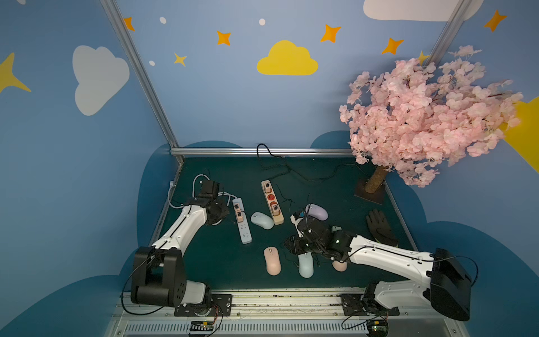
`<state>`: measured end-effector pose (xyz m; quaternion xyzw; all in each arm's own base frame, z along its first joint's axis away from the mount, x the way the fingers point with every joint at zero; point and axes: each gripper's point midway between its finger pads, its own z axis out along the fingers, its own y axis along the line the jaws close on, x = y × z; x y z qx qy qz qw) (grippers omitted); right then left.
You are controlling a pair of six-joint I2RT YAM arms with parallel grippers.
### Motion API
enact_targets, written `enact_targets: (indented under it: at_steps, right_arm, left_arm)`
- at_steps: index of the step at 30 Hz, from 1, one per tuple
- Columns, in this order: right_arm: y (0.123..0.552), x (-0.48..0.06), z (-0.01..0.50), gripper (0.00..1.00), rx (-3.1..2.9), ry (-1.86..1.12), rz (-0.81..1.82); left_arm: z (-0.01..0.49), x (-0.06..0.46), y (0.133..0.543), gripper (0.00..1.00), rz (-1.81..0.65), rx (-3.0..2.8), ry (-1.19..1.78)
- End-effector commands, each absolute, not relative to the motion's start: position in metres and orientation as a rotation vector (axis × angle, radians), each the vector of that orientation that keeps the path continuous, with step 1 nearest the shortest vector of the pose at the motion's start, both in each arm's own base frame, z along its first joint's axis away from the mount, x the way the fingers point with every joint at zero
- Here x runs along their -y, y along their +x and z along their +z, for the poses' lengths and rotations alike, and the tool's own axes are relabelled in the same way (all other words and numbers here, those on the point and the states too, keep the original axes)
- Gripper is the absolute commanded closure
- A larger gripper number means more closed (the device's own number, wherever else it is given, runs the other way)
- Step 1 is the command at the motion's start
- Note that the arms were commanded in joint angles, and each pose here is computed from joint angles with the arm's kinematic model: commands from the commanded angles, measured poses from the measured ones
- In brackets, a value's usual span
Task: Unplug the wireless mouse
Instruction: Adjust the power cord at the center of the board, then remove the plug from the socket.
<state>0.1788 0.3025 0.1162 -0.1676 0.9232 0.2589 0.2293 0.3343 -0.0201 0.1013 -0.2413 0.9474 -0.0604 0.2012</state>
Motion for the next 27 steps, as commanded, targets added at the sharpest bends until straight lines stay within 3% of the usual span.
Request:
enact_targets:
  at_steps: [1,4,7,13,17,27]
  right_arm:
    - [0.181,-0.306,0.124,0.46,-2.532,-0.489,0.713]
    - [0.182,-0.306,0.127,0.46,-2.525,-0.502,0.7]
    - [0.187,-0.306,0.134,0.46,-2.507,-0.505,0.676]
    - [0.205,-0.32,0.156,0.45,-2.455,-0.514,0.703]
    - [0.217,-0.332,0.164,0.45,-2.471,-0.521,0.736]
    - [0.216,-0.342,0.161,0.44,-2.548,-0.562,0.754]
  left_arm:
    - [0.094,0.003,0.326,0.65,-0.011,-2.751,-0.658]
    - [0.101,-0.001,0.328,0.55,0.009,-2.749,-0.665]
    - [0.123,-0.001,0.331,0.54,-0.03,-2.673,-0.656]
    - [0.182,0.034,0.35,0.4,-0.337,-2.472,-0.487]
    - [0.185,0.051,0.359,0.3,-0.372,-2.522,-0.422]
    - [0.145,0.076,0.378,0.3,-0.147,-2.773,-0.32]
